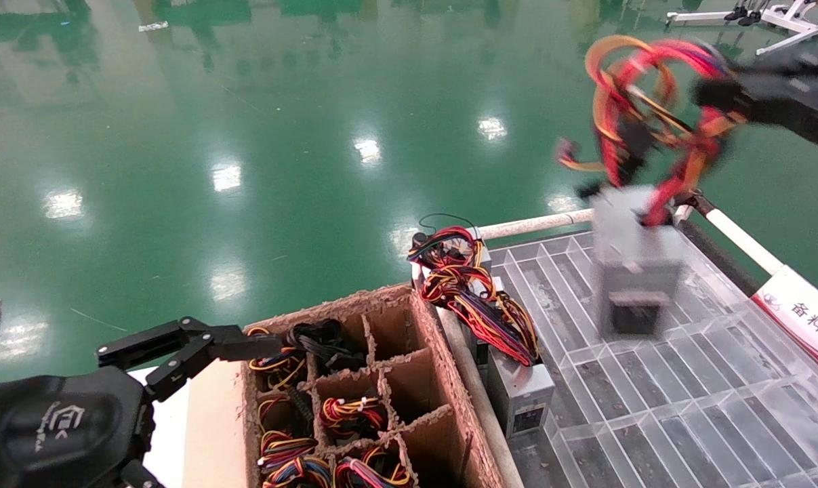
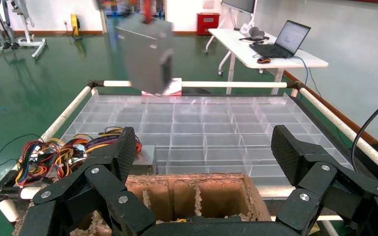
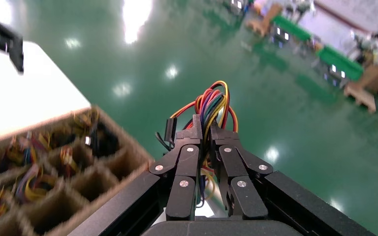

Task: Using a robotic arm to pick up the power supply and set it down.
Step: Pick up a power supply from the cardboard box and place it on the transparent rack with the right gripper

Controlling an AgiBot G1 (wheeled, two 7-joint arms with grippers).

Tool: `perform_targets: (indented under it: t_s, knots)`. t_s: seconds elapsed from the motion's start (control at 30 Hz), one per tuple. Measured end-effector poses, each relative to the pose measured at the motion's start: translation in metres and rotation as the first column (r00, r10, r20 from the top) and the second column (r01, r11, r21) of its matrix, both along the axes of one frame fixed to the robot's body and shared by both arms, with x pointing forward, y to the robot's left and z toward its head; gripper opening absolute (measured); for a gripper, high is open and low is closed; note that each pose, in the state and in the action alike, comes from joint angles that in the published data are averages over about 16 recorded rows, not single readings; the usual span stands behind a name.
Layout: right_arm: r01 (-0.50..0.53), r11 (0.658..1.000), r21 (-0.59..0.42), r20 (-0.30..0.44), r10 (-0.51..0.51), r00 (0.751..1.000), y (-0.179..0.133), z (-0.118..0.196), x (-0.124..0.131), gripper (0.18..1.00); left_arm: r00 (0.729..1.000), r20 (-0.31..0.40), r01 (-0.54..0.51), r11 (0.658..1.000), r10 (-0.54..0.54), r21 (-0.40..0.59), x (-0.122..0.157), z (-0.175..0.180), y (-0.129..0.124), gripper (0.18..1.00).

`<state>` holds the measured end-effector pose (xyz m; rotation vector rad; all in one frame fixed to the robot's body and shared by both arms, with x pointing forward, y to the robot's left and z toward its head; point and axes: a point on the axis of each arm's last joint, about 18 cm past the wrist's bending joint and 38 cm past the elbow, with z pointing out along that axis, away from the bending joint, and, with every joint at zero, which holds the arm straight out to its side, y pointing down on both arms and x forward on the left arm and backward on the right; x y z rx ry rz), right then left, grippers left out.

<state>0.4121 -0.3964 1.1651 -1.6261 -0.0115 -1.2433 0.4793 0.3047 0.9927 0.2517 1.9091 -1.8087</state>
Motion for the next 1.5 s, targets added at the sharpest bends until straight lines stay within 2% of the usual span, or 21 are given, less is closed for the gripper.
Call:
perform_targets:
  t_s: [0.27,0.6,1.0,1.5]
  knots:
    - [0.041,0.999,-0.026,-0.108,-0.043,0.993,-0.027,-0.029,-0.013,0.202,1.0,0.0,0.0,1.0,0.0,0.0,0.0,0.0,0.0,1.0]
    - [0.012,0.999,-0.042,-0.24,-0.022,0.97,-0.033,-0.074,0.005,0.202,1.0,0.0,0.0,1.0,0.0,0.0,0.0,0.0,0.0,1.0]
    - [-0.06,0.996,-0.063,-0.331,0.036,0.943,-0.012,-0.116,0.039,0.202,1.0,0.0,0.0,1.0,0.0,0.0,0.0,0.0,0.0,1.0]
    - [-0.138,0.989,-0.06,-0.393,0.104,0.914,0.023,-0.143,0.077,0.201,1.0,0.0,0.0,1.0,0.0,0.0,0.0,0.0,0.0,1.0]
